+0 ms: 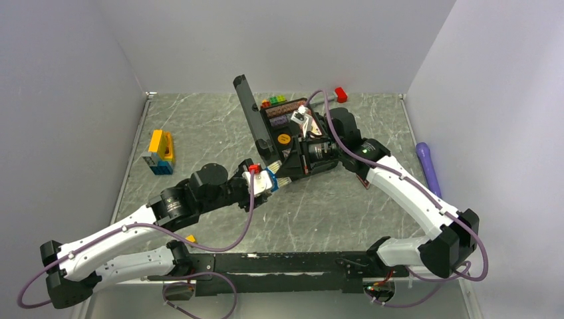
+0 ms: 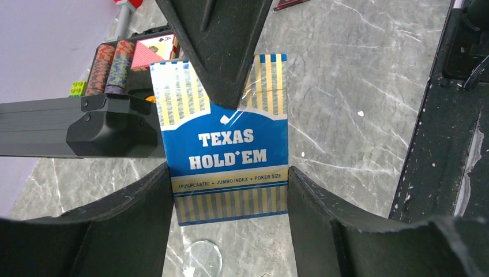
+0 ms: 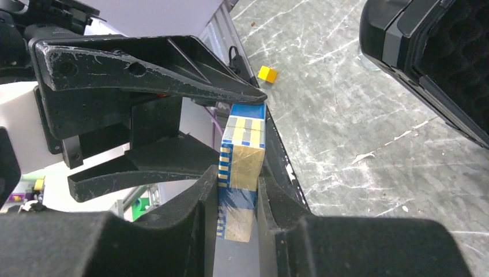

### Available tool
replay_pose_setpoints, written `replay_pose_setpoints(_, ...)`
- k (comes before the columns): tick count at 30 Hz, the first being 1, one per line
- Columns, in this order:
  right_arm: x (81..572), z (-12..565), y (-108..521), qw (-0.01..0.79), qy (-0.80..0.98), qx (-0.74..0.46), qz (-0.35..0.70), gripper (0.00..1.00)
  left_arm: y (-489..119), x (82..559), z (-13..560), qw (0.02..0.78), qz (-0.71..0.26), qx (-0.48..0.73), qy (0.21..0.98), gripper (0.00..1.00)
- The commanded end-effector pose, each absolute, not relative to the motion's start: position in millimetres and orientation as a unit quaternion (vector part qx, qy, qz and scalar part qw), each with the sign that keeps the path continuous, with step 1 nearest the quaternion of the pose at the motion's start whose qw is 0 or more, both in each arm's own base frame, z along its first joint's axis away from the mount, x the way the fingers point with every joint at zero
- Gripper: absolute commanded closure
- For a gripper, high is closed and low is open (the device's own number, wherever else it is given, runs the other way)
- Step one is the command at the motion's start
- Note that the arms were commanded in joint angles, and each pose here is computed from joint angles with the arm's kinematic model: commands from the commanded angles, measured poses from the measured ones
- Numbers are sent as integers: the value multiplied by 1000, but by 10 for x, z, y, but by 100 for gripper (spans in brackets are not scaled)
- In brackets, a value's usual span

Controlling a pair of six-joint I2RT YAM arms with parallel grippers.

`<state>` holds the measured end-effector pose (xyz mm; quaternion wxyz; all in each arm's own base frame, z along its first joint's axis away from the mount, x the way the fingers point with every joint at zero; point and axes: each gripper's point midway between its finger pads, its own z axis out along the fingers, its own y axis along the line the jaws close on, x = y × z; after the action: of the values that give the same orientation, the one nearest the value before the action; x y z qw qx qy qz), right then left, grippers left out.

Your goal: Pack up texas hold em set

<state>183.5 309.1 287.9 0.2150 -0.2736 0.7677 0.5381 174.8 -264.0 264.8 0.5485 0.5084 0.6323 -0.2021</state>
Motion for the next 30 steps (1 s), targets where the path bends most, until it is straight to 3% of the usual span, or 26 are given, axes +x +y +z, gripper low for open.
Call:
replay_pose_setpoints(1, 1722, 3144, 3120, 244, 728, -312, 560, 100, -2712, 1762, 3216, 612, -235, 467, 593, 38)
replay_pose_setpoints(2, 1738, 3212, 3100, 260, 725, -312, 557, 100, -2701, 1756, 3240, 614, -237, 465, 592, 19)
replay_pose_setpoints(3, 1755, 3294, 3073, 276, 720, -312, 555, 100, -2686, 1746, 3263, 616, -238, 463, 590, 6)
replay_pose_setpoints(4, 1785, 3375, 3036, 293, 716, -309, 553, 100, -2672, 1739, 3296, 621, -239, 462, 587, 1)
replay_pose_setpoints(12, 2155, 4073, 2599, 436, 675, -262, 535, 100, -2399, 1835, 3704, 666, -222, 411, 581, 1)
replay_pose_setpoints(19, 3078, 4354, 1978, 600, 648, -66, 466, 100, -1553, 2513, 3844, 711, -149, 220, 651, 1)
replay_pose_setpoints(25, 3660, 3827, 1716, 637, 611, 128, 452, 100, -679, 2812, 3517, 748, -56, 53, 660, 1)
replay_pose_setpoints(30, 3866, 3215, 1628, 663, 594, 243, 385, 100, -474, 2912, 3286, 730, -59, -2, 681, 1)
